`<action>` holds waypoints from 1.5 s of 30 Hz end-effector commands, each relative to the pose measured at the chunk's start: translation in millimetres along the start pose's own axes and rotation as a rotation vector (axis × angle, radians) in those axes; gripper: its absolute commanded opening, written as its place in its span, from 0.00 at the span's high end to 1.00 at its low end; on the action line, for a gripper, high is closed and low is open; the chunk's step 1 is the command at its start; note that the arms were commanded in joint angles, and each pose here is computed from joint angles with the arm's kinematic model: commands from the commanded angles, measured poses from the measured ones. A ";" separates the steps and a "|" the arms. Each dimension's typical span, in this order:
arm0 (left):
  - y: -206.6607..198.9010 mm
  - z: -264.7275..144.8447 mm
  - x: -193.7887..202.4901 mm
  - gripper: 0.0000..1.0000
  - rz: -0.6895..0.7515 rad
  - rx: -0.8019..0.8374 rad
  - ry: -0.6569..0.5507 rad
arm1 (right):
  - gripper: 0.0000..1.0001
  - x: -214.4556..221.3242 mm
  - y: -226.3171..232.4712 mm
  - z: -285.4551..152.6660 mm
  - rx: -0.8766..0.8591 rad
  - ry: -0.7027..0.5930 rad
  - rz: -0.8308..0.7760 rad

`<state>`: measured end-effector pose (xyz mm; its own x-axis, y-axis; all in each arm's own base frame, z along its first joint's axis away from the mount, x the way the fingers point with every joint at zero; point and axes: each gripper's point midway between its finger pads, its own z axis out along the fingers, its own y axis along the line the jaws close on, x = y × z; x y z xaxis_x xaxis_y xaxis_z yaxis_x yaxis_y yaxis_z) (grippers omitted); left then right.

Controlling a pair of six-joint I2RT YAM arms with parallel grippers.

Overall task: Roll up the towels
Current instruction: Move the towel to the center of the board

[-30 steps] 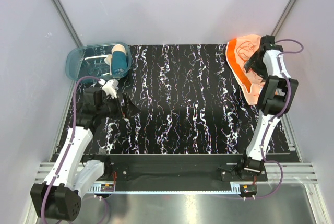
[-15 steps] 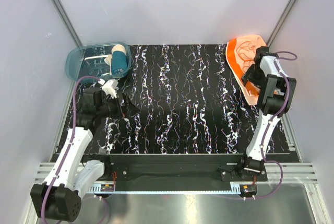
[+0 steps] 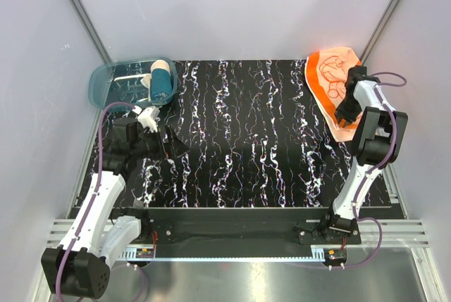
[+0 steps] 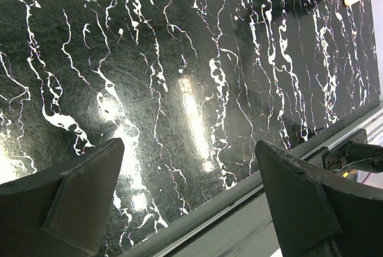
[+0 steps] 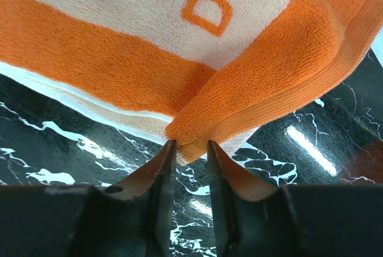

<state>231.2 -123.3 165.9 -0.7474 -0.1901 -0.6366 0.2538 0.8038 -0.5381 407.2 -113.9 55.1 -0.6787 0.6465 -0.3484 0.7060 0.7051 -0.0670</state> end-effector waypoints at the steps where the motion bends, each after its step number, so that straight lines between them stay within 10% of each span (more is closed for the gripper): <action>1: -1.5 1.7 -9.5 0.01 0.041 0.009 -0.043 | 0.67 -3.8 -0.9 -8.8 -0.023 -0.041 0.001; 8: -1.8 1.9 -9.1 0.01 0.041 0.012 -0.042 | 0.71 6.8 -0.4 -1.2 -0.042 -0.034 -0.014; 12: -2.2 2.0 -8.9 0.01 0.040 0.013 -0.041 | 0.28 3.6 4.3 -7.8 -0.080 -0.046 -0.029; 18: -2.1 2.3 -8.5 0.01 0.041 0.013 -0.040 | 0.23 -2.9 1.0 -13.3 -0.066 -0.074 -0.035; 25: -3.4 3.4 -7.0 0.01 0.042 0.018 -0.032 | 0.55 -1.7 4.3 -2.4 -0.059 -0.053 -0.033; 29: -2.9 3.4 -7.2 0.01 0.042 0.015 -0.033 | 1.00 4.0 6.2 2.9 -0.068 -0.034 -0.033; 37: -3.4 3.5 -7.7 0.01 0.042 0.018 -0.035 | 1.00 8.5 53.4 -50.4 -0.193 -0.083 -0.109; 45: -2.0 -1.7 -11.9 0.01 0.052 -0.007 -0.064 | 1.00 127.4 188.0 -256.6 -0.608 -0.254 -0.537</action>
<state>233.1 -124.6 167.3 -0.7388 -0.1853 -0.6480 0.2637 0.8053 -0.5310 451.0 87.3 141.9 -0.8091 0.2864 -0.5131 0.2716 0.9566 0.1058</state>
